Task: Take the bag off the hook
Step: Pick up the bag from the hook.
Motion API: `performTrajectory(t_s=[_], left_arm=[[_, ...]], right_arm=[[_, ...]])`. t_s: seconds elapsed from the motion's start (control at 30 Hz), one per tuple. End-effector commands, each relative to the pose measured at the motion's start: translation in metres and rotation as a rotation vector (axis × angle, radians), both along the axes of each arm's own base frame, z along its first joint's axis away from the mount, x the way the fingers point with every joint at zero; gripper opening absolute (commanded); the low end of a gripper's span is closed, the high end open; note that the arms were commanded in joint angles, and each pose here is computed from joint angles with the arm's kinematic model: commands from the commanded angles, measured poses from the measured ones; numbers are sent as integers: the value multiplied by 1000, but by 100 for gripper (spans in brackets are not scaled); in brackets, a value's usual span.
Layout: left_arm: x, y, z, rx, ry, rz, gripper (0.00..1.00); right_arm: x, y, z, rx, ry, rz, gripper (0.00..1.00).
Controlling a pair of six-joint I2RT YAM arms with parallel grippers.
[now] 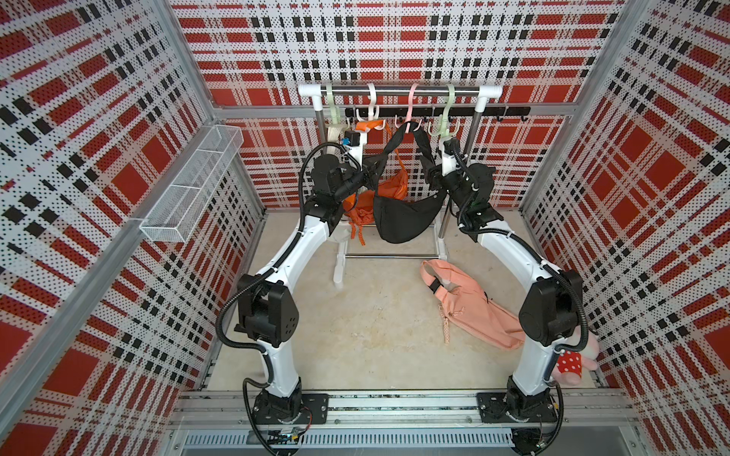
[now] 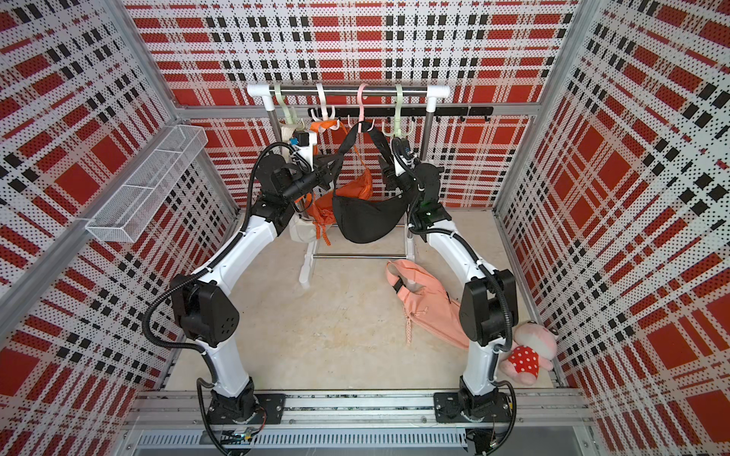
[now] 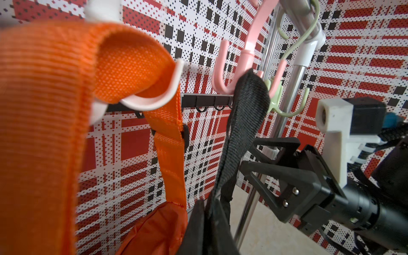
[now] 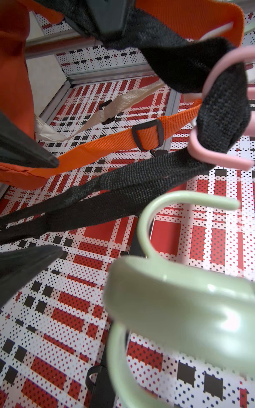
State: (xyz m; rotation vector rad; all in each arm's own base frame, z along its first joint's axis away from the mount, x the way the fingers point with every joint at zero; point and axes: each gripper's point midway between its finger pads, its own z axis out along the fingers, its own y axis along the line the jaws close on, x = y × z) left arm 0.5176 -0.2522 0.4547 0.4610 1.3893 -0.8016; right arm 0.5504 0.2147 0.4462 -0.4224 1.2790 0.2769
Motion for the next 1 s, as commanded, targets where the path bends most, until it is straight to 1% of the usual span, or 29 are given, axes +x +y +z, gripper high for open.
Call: performTrajectory(t_s=[0.0,0.07,0.13,0.4,0.57,0.67,0.8,0.87,0.97], left_arm=[[-3,4,16,-16,-43,-11,0],[-3,4,16,-14,-43,-12,0],[-3,4,16,-13,-45,-16,0],[-3,8,22,-21,-60,-21,0],[-2,13,21,-30,-58,-20,0],[-3,15,22,-39,-59,-27,0],[-3,16,23,-45,-62,-32,0],[-4,17,25,-49,-65,-31,0],[-5,19,28,-59,-71,-36,0]], right_arm=[[11,-5,-3,26,-1,67,59],[15,-9,-6,62,9,100,58],[17,-10,-8,71,6,116,56],[11,4,-9,33,-33,208,50],[15,7,-15,24,-16,216,33],[15,9,-15,28,-16,231,28],[16,11,-14,33,-18,243,18],[16,11,-11,36,-23,243,11],[13,11,-5,38,-36,243,6]])
